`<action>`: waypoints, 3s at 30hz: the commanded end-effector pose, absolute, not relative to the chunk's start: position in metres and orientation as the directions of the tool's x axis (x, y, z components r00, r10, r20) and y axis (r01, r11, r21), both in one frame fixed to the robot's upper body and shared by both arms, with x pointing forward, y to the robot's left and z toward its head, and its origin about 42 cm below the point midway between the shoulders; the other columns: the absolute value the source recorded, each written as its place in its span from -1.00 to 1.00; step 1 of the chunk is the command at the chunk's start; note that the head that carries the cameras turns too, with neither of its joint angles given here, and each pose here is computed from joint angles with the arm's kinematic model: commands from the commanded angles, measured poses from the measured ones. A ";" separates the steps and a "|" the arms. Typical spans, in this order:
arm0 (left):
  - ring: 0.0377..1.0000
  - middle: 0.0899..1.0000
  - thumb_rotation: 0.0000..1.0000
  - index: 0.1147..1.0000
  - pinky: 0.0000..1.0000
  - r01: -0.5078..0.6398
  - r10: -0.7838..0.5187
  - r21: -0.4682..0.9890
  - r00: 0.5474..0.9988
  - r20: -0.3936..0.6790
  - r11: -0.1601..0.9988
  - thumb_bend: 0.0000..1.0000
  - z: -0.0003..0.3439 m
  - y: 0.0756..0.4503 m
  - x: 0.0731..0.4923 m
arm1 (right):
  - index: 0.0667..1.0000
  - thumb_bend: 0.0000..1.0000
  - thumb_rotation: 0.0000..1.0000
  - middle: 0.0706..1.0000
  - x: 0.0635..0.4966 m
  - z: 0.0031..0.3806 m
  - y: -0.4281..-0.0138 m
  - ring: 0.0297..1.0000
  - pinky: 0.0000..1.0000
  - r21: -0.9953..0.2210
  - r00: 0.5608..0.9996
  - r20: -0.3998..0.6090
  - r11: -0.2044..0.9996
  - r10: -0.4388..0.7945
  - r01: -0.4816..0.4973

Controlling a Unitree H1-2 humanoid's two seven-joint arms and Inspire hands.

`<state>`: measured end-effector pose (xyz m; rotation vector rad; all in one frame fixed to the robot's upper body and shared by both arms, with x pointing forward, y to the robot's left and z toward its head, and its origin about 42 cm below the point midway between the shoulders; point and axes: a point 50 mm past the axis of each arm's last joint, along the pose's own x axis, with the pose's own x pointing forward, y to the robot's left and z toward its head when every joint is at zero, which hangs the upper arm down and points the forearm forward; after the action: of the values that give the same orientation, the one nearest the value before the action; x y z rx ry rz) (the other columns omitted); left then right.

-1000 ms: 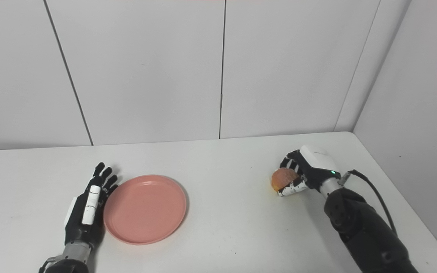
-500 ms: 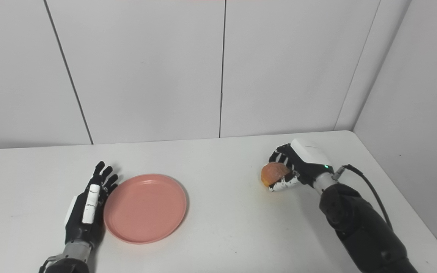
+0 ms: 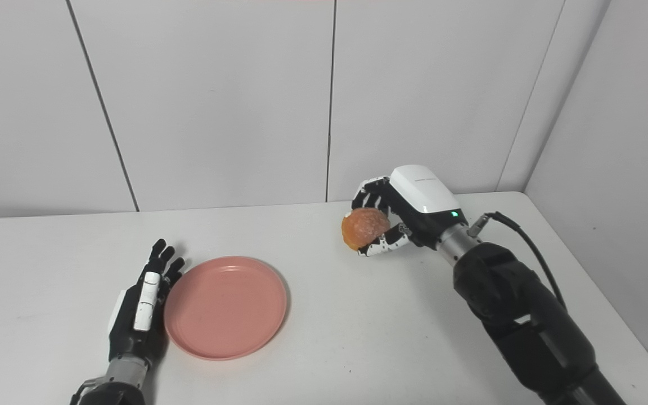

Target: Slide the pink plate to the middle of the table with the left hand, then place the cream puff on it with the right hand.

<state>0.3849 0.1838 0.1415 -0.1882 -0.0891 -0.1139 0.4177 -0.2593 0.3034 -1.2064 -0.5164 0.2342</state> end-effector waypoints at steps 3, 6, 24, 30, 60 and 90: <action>0.87 0.96 0.58 0.88 0.99 0.118 -0.103 -0.182 0.991 0.087 0.976 0.62 0.138 0.168 0.379 | -0.06 0.05 -1.00 -0.15 0.412 0.332 -0.246 -0.18 -0.25 -0.916 0.780 0.353 0.362 0.516 0.175; 0.87 0.95 0.55 0.84 1.00 0.108 -0.094 -0.168 0.992 0.090 0.980 0.57 0.137 0.160 0.377 | -0.06 0.05 -1.00 -0.15 0.409 0.333 -0.238 -0.18 -0.24 -0.916 0.757 0.361 0.362 0.545 0.176; 0.76 0.89 0.58 0.76 0.68 0.080 -0.071 -0.111 0.994 0.087 0.991 0.69 0.141 0.130 0.371 | -0.04 0.05 -1.00 -0.19 0.415 0.325 -0.190 -0.26 -0.31 -0.914 0.653 0.356 0.394 0.669 0.095; 0.74 0.88 0.57 0.72 0.58 0.071 -0.061 -0.105 0.994 0.090 0.992 0.74 0.141 0.129 0.371 | -0.08 0.05 -1.00 -0.13 0.417 0.320 -0.171 -0.15 -0.21 -0.926 0.646 0.306 0.376 0.699 0.033; 0.74 0.88 0.60 0.78 0.58 0.076 -0.067 -0.108 0.993 0.093 0.991 0.69 0.146 0.131 0.371 | -0.12 0.05 -1.00 -0.08 0.458 0.247 -0.123 -0.11 -0.17 -0.954 0.650 0.006 0.198 0.760 -0.223; 0.75 0.89 0.66 0.80 0.51 0.077 -0.069 -0.096 0.994 0.088 0.992 0.69 0.148 0.132 0.372 | 0.25 0.99 -0.19 0.25 0.459 0.265 -0.123 0.25 0.11 -0.964 0.629 -0.067 0.113 0.774 -0.242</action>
<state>0.3719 0.1343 0.1442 -0.1008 -0.0703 -0.0689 0.4525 -0.1241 0.2353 -1.2368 -0.4653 0.8435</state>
